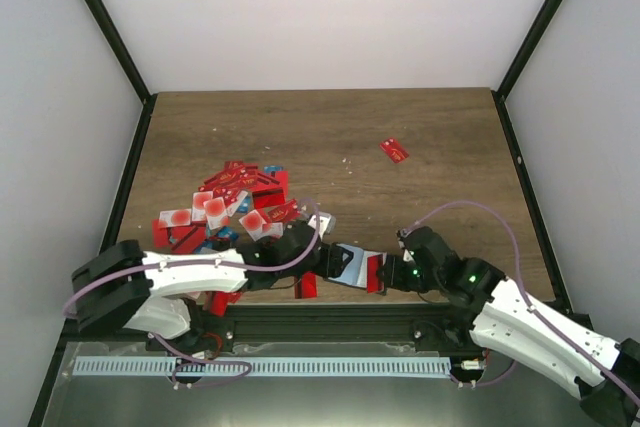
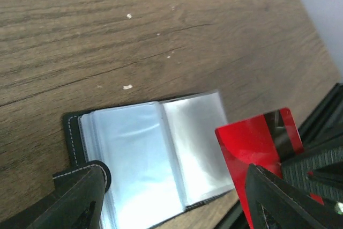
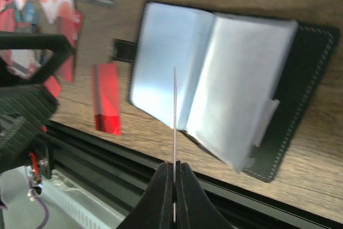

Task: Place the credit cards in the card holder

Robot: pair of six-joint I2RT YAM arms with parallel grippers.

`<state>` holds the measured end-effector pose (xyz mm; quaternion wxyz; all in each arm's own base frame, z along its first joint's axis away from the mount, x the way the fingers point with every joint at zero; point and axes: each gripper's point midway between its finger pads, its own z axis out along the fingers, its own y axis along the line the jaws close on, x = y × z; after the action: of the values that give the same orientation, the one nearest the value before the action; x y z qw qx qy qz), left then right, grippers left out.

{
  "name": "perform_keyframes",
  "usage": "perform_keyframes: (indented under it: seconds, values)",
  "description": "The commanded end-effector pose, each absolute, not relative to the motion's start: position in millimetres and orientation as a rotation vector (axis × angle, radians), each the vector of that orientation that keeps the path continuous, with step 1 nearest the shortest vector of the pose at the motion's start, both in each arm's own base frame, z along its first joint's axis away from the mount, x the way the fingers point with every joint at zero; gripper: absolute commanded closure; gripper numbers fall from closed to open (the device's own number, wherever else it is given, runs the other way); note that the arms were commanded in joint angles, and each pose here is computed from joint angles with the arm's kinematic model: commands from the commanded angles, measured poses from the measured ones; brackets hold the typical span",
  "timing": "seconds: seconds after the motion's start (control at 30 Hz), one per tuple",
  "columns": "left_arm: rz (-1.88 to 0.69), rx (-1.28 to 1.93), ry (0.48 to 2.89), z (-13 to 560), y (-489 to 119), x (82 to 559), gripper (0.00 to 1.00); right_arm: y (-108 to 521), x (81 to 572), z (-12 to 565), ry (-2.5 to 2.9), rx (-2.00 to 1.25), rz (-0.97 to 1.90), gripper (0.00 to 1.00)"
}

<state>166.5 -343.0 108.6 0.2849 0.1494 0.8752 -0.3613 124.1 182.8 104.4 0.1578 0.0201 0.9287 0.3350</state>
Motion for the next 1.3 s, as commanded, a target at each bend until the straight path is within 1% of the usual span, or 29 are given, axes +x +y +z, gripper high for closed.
perform_keyframes:
  seconds: [0.0,0.17,0.3,0.43,0.57,0.63,0.77,0.87,1.1,1.27]
  values:
    - [-0.835,0.406,2.385,95,-346,176,0.26,176,123,84,2.691,0.198,0.941,0.99]
    - [-0.728,0.405,2.453,73,-347,181,0.27,186,127,72,2.679,0.166,1.075,0.99]
    - [-0.652,0.401,2.488,58,-343,184,0.29,191,131,67,2.651,0.137,1.224,0.99]
    - [-0.627,0.413,2.509,48,-343,183,0.32,190,137,69,2.617,0.134,1.256,0.99]
    - [-0.596,0.418,2.526,39,-342,184,0.37,192,138,71,2.597,0.116,1.303,0.99]
    - [-0.577,0.415,2.531,36,-341,185,0.42,194,138,69,2.598,0.114,1.323,0.99]
    - [-0.559,0.404,2.539,31,-338,186,0.52,195,139,68,2.596,0.113,1.332,0.99]
    - [-0.550,0.401,2.543,28,-337,186,0.57,195,141,67,2.596,0.114,1.330,0.99]
    - [-0.517,0.392,2.549,23,-333,187,0.64,191,141,60,2.624,0.153,1.286,0.99]
    - [-0.491,0.385,2.549,21,-329,188,0.66,185,141,58,2.617,0.171,1.261,0.99]
